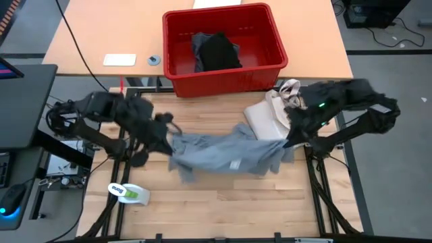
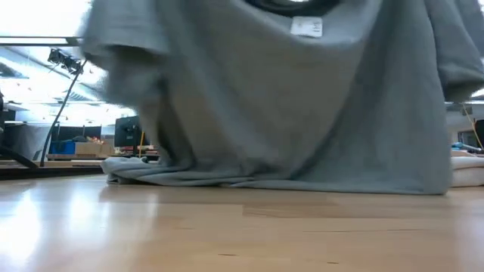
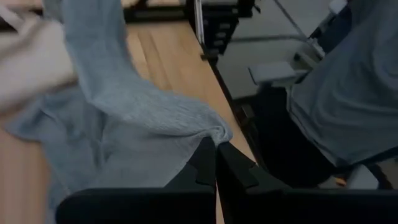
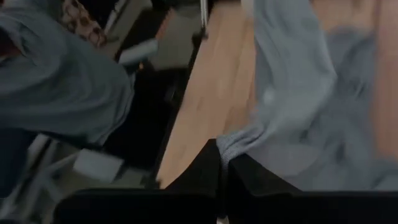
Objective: Fold Laundry from Bin
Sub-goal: Fold the gray shirt
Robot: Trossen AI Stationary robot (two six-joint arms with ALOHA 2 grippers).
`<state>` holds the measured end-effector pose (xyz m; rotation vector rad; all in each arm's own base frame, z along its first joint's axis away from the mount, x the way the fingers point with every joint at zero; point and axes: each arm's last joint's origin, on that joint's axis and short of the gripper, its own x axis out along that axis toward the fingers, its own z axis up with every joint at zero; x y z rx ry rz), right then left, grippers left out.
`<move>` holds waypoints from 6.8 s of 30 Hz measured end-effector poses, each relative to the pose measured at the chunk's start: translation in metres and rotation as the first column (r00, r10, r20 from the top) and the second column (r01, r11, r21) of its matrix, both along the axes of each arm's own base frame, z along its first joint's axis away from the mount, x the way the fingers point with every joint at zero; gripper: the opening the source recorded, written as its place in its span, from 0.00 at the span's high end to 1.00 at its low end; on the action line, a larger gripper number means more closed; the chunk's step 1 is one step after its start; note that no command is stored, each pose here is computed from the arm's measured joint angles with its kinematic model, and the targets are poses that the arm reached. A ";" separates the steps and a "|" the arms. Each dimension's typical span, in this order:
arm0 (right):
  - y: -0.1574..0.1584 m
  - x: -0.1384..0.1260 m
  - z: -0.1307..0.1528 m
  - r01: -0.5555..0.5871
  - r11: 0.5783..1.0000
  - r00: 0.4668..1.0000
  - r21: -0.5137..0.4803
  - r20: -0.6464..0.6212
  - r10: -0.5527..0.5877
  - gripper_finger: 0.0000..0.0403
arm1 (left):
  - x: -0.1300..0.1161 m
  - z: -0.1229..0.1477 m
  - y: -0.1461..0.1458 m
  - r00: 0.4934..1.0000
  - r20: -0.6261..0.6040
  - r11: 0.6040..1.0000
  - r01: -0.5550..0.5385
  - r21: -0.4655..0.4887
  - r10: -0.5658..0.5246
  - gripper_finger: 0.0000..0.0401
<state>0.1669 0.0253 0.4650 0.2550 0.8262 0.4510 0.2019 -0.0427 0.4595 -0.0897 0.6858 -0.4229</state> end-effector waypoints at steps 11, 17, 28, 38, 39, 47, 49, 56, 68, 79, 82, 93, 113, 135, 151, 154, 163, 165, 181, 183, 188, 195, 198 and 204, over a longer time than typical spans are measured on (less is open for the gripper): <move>0.042 0.035 -0.082 -0.052 0.998 0.977 -0.029 -0.207 0.045 0.96 | 0.007 -0.080 -0.073 0.988 -0.150 0.991 0.044 0.125 -0.025 1.00; 0.059 0.047 -0.128 -0.022 0.994 0.953 0.106 -0.298 0.053 0.89 | 0.018 -0.126 -0.085 0.971 -0.225 0.996 0.074 -0.055 -0.085 0.98; 0.083 0.048 -0.191 0.078 0.986 0.932 0.149 -0.363 -0.019 0.57 | 0.020 -0.164 -0.100 0.988 -0.154 0.999 0.021 -0.036 -0.027 0.87; 0.066 0.039 -0.191 0.179 0.981 0.836 0.077 -0.538 -0.110 0.48 | 0.024 -0.166 -0.087 0.994 -0.112 0.996 0.006 0.092 0.004 0.46; 0.061 0.040 -0.190 0.189 0.981 0.842 0.036 -0.520 -0.143 0.49 | 0.025 -0.168 -0.080 0.991 -0.121 0.988 -0.046 0.150 0.065 0.44; 0.000 0.061 -0.190 0.332 0.884 0.875 -0.328 -0.244 -0.419 0.53 | 0.033 -0.203 -0.007 0.868 -0.237 0.867 -0.336 0.369 0.437 0.47; -0.019 0.068 -0.195 0.333 0.875 0.877 -0.351 -0.225 -0.424 0.55 | 0.032 -0.218 0.013 0.833 -0.262 0.843 -0.369 0.392 0.487 0.49; -0.081 0.100 -0.237 0.303 0.842 0.900 -0.447 -0.156 -0.407 0.60 | 0.023 -0.268 0.076 0.798 -0.247 0.799 -0.417 0.433 0.550 0.54; -0.143 0.135 -0.314 0.256 0.783 0.894 -0.567 -0.170 -0.415 0.60 | 0.010 -0.290 0.124 0.797 -0.251 0.811 -0.435 0.392 0.549 0.54; -0.148 0.132 -0.321 0.241 0.802 0.898 -0.546 -0.188 -0.398 0.60 | 0.023 -0.326 0.123 0.777 -0.394 0.860 -0.360 0.362 0.491 0.55; -0.144 0.127 -0.327 0.217 0.797 0.891 -0.564 -0.219 -0.397 0.62 | 0.025 -0.332 0.124 0.763 -0.410 0.854 -0.353 0.383 0.500 0.60; -0.133 0.120 -0.330 0.222 0.740 0.886 -0.635 -0.187 -0.425 0.96 | 0.011 -0.310 0.122 0.750 -0.437 0.840 -0.288 0.461 0.497 0.96; -0.112 0.096 -0.194 0.630 0.173 0.696 -0.757 0.451 -0.558 0.96 | -0.030 -0.195 0.129 0.666 0.153 0.059 -0.285 0.957 0.730 0.96; -0.061 0.089 -0.218 0.114 0.839 0.993 -0.531 0.077 -0.086 0.96 | -0.030 -0.223 0.072 0.941 -0.295 0.878 -0.003 0.479 0.164 0.94; -0.132 0.094 -0.196 0.605 0.395 0.778 -0.691 0.410 -0.476 0.74 | -0.037 -0.205 0.149 0.542 0.126 0.184 -0.483 0.856 0.831 0.75; -0.139 0.089 -0.201 0.602 0.429 0.775 -0.673 0.365 -0.516 0.59 | -0.037 -0.210 0.155 0.540 0.088 0.216 -0.474 0.854 0.837 0.56; -0.101 0.098 -0.222 0.439 0.717 0.892 -0.542 0.167 -0.420 0.42 | -0.022 -0.212 0.119 0.724 -0.079 0.633 -0.538 0.556 0.685 0.21; -0.088 0.109 -0.230 0.427 0.740 0.900 -0.520 0.166 -0.403 0.43 | -0.017 -0.215 0.103 0.757 -0.124 0.704 -0.517 0.487 0.642 0.21; -0.069 0.178 -0.342 0.278 0.830 0.949 -0.484 0.006 -0.314 0.51 | 0.004 -0.259 0.036 0.776 -0.393 0.829 -0.283 0.483 0.494 0.30; -0.063 0.177 -0.346 0.250 0.844 0.950 -0.474 -0.047 -0.308 0.51 | 0.001 -0.257 0.036 0.763 -0.406 0.827 -0.286 0.484 0.502 0.30; -0.028 0.165 -0.344 0.164 0.897 0.945 -0.411 -0.194 -0.261 0.54 | 0.002 -0.248 0.034 0.769 -0.385 0.828 -0.318 0.461 0.510 0.30; 0.052 0.133 -0.328 0.020 0.959 0.916 -0.282 -0.380 -0.131 0.59 | 0.004 -0.246 0.024 0.787 -0.379 0.845 -0.313 0.435 0.486 0.31; 0.077 0.118 -0.315 -0.054 0.972 0.917 -0.230 -0.395 -0.043 0.60 | 0.010 -0.243 0.020 0.822 -0.322 0.854 -0.331 0.401 0.470 0.31; 0.074 0.103 -0.267 0.108 0.924 0.962 -0.366 -0.197 -0.191 0.60 | 0.038 -0.244 0.007 0.899 -0.159 0.879 -0.341 0.332 0.408 0.31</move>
